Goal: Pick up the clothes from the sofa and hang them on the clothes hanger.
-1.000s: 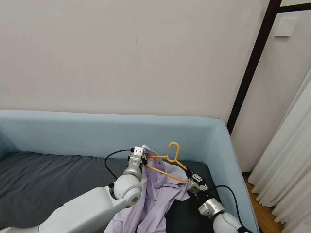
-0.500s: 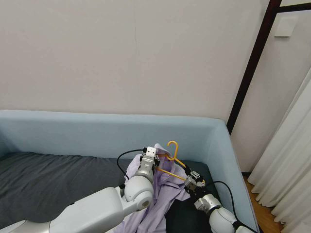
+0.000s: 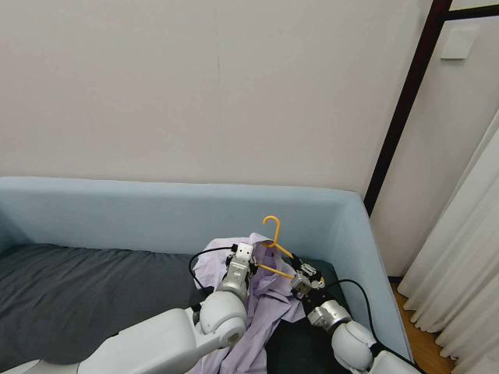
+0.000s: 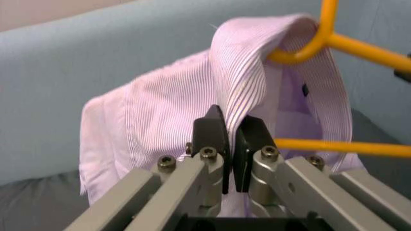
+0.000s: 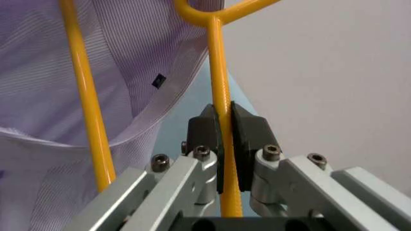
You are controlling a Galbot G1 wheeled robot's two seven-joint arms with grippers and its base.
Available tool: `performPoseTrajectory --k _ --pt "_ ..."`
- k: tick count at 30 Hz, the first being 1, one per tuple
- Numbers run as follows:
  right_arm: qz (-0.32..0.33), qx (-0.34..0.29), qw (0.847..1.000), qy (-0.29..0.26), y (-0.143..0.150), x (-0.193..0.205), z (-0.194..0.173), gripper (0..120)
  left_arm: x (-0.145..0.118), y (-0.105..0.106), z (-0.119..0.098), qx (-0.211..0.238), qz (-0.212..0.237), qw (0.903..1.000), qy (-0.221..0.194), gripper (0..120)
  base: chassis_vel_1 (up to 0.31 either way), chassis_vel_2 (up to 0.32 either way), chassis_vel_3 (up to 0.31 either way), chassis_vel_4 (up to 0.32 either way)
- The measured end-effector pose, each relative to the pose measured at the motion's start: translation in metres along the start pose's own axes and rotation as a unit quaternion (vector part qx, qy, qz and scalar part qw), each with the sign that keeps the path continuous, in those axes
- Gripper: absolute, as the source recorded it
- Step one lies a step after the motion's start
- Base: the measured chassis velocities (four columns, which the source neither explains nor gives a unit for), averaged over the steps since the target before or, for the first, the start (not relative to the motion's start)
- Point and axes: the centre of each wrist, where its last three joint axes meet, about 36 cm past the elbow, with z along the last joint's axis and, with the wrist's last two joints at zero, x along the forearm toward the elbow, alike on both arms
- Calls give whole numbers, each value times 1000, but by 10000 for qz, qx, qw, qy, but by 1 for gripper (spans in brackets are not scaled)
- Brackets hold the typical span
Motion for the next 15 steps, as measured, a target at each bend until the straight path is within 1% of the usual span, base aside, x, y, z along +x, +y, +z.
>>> performPoseTrajectory --k 2,4,5,6,7,8,9,10,11,12,14,15 --pt "-11 20 9999 -114 -2 2 -2 4 3 -5 1 43 9 10000 5 3 0 0 0 0" --pt "-14 73 9997 -234 -4 4 -3 4 7 -8 -1 45 24 10000 13 11 0 0 0 0" --pt "-14 73 9997 -234 -4 4 -3 4 7 -8 -1 45 24 10000 13 11 0 0 0 0" --pt "-5 86 9996 -279 -6 4 -2 4 11 -8 -2 21 44 10000 30 15 0 0 0 0" --pt "9 86 9995 -302 -7 3 -2 4 14 -8 -3 -1 48 10000 46 19 0 0 0 0" --pt "34 77 9994 -323 -9 3 -1 4 18 -6 -2 -24 30 10000 39 26 0 0 0 0" --pt "59 66 9994 -342 -10 2 0 4 21 -5 -1 -43 8 10000 25 27 0 0 0 0" --pt "98 55 9993 -360 -11 1 1 4 25 -1 3 -95 -30 10000 -2 32 0 0 0 0" --pt "98 55 9993 -360 -11 1 1 4 25 -1 3 -95 -30 10000 -2 32 0 0 0 0" --pt "138 50 9992 -373 -12 0 1 4 30 6 8 -200 -7 9998 -50 38 0 0 0 0" --pt "204 78 9989 -421 -14 -2 3 4 41 25 26 -555 113 9981 -262 47 0 0 0 0" --pt "215 92 9988 -435 -15 -2 3 4 44 30 30 -601 131 9976 -316 47 0 0 0 0"
